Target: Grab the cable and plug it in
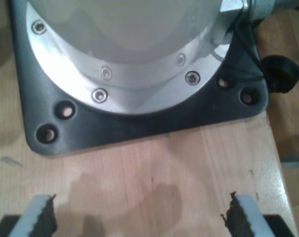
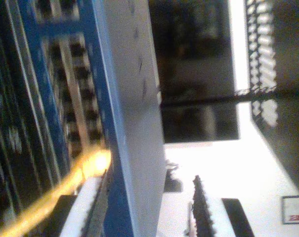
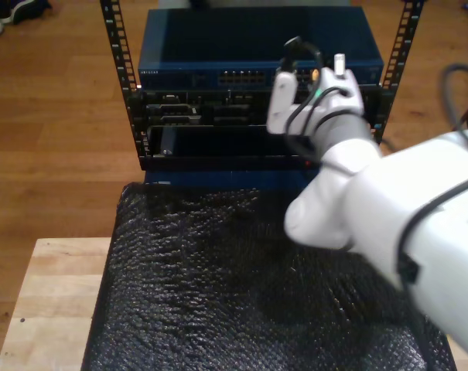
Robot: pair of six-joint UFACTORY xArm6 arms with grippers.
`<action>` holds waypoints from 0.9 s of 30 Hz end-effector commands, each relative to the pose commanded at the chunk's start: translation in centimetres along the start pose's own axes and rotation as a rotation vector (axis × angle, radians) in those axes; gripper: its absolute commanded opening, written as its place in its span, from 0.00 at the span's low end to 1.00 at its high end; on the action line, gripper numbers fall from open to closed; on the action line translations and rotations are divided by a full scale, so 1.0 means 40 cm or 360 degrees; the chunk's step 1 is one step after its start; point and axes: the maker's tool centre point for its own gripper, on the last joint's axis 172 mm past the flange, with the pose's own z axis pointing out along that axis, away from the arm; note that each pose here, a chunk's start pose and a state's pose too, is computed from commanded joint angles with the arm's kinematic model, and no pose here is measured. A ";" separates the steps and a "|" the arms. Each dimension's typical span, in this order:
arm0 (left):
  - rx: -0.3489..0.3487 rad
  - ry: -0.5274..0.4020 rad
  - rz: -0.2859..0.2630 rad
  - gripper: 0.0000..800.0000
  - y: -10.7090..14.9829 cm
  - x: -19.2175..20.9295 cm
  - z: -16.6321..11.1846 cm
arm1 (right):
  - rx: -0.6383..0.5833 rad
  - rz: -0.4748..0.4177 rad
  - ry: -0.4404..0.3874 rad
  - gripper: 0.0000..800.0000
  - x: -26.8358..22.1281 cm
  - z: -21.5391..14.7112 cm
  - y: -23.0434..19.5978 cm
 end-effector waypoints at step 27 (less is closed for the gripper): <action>0.0000 0.0000 0.0000 1.00 0.000 0.000 0.000 | 0.1135 -0.0438 0.0093 0.76 -0.402 -0.136 -0.095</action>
